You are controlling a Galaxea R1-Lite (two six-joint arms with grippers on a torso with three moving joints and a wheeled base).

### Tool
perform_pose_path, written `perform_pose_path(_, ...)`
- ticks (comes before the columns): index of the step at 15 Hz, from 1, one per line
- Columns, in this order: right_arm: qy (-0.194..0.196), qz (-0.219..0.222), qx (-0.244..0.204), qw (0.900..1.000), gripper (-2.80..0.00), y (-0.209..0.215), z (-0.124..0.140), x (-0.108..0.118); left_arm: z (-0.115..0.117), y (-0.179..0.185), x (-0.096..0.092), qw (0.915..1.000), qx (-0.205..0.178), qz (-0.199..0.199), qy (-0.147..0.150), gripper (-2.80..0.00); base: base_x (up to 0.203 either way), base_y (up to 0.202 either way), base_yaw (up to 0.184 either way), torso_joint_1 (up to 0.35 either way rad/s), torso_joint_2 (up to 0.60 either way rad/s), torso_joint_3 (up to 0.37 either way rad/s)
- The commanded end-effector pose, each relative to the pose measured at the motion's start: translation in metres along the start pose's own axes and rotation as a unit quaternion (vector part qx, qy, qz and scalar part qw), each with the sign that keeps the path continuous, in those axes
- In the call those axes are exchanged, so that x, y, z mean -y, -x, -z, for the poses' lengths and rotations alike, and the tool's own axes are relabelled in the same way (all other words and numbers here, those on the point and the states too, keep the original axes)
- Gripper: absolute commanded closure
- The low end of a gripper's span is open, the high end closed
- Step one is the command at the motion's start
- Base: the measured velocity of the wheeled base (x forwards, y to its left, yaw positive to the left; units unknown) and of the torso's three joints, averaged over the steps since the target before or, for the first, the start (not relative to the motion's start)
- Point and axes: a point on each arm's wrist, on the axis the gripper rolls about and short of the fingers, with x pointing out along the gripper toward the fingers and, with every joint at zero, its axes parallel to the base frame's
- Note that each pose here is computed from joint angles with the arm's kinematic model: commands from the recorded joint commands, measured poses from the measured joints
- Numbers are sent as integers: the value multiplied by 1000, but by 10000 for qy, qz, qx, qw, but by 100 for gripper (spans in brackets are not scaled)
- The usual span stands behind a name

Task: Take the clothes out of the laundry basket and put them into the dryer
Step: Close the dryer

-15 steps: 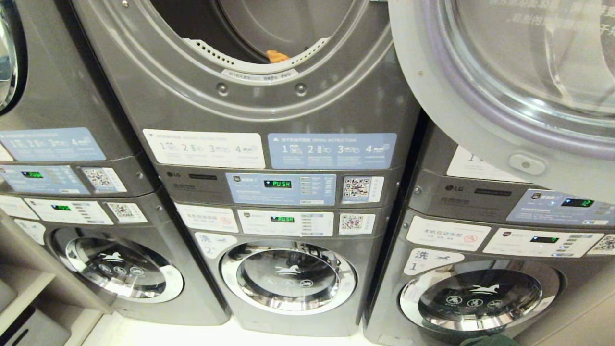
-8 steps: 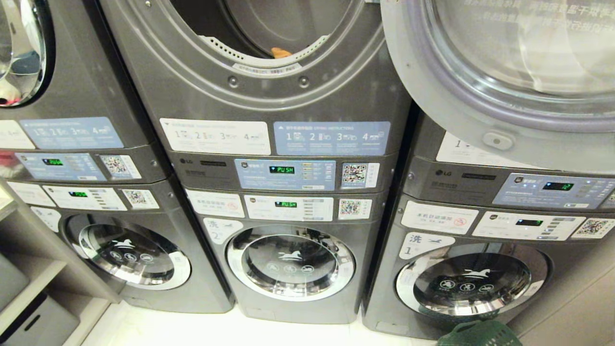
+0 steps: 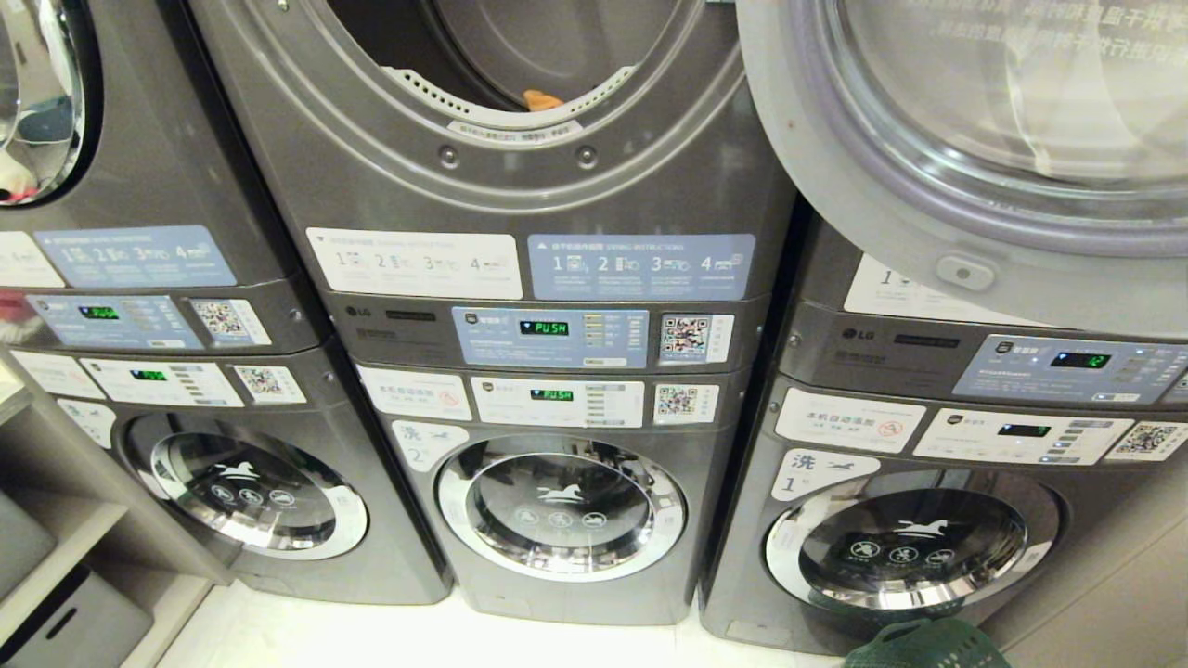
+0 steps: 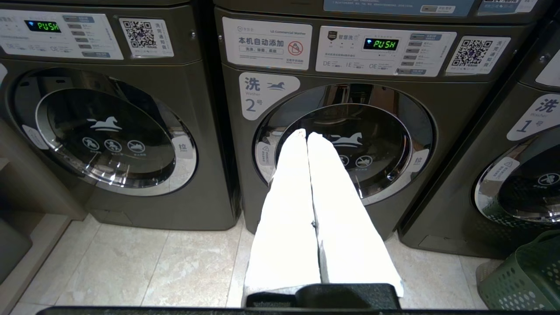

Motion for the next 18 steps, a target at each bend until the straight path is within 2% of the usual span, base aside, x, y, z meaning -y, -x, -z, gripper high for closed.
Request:
perform_pose_path(1,5,693,-757,9947,0,-38,-4,-13,0,0,0,10000,12,-2,2,0,0,0,0,0,0,0)
perform_pose_path(2,-85,1010,-906,9907,0,-49,-4,-16,0,0,0,10000,12,-2,2,0,0,0,0,0,0,0)
perform_pose_path(4,-312,1693,-924,9807,0,-61,-7,-18,0,0,0,10000,12,-2,2,0,0,0,0,0,0,0)
perform_pose_path(8,-478,1872,-639,9791,0,-63,-25,-19,0,0,0,10000,12,-2,2,0,0,0,0,0,0,0)
perform_pose_path(10,-718,1952,-361,9775,0,-63,-43,-18,0,0,0,10000,12,-2,2,0,0,0,0,0,0,0)
perform_pose_path(13,-1064,1851,-85,9769,0,-56,-58,-15,0,0,0,10000,12,-2,2,0,0,0,0,0,0,0)
perform_pose_path(16,-1285,2024,-177,9707,0,-53,-53,-12,0,0,0,10000,12,-2,2,0,0,0,0,0,0,0)
perform_pose_path(18,-1530,1997,-521,9664,0,-61,-37,-7,0,0,0,10000,12,-2,2,0,0,0,0,0,0,0)
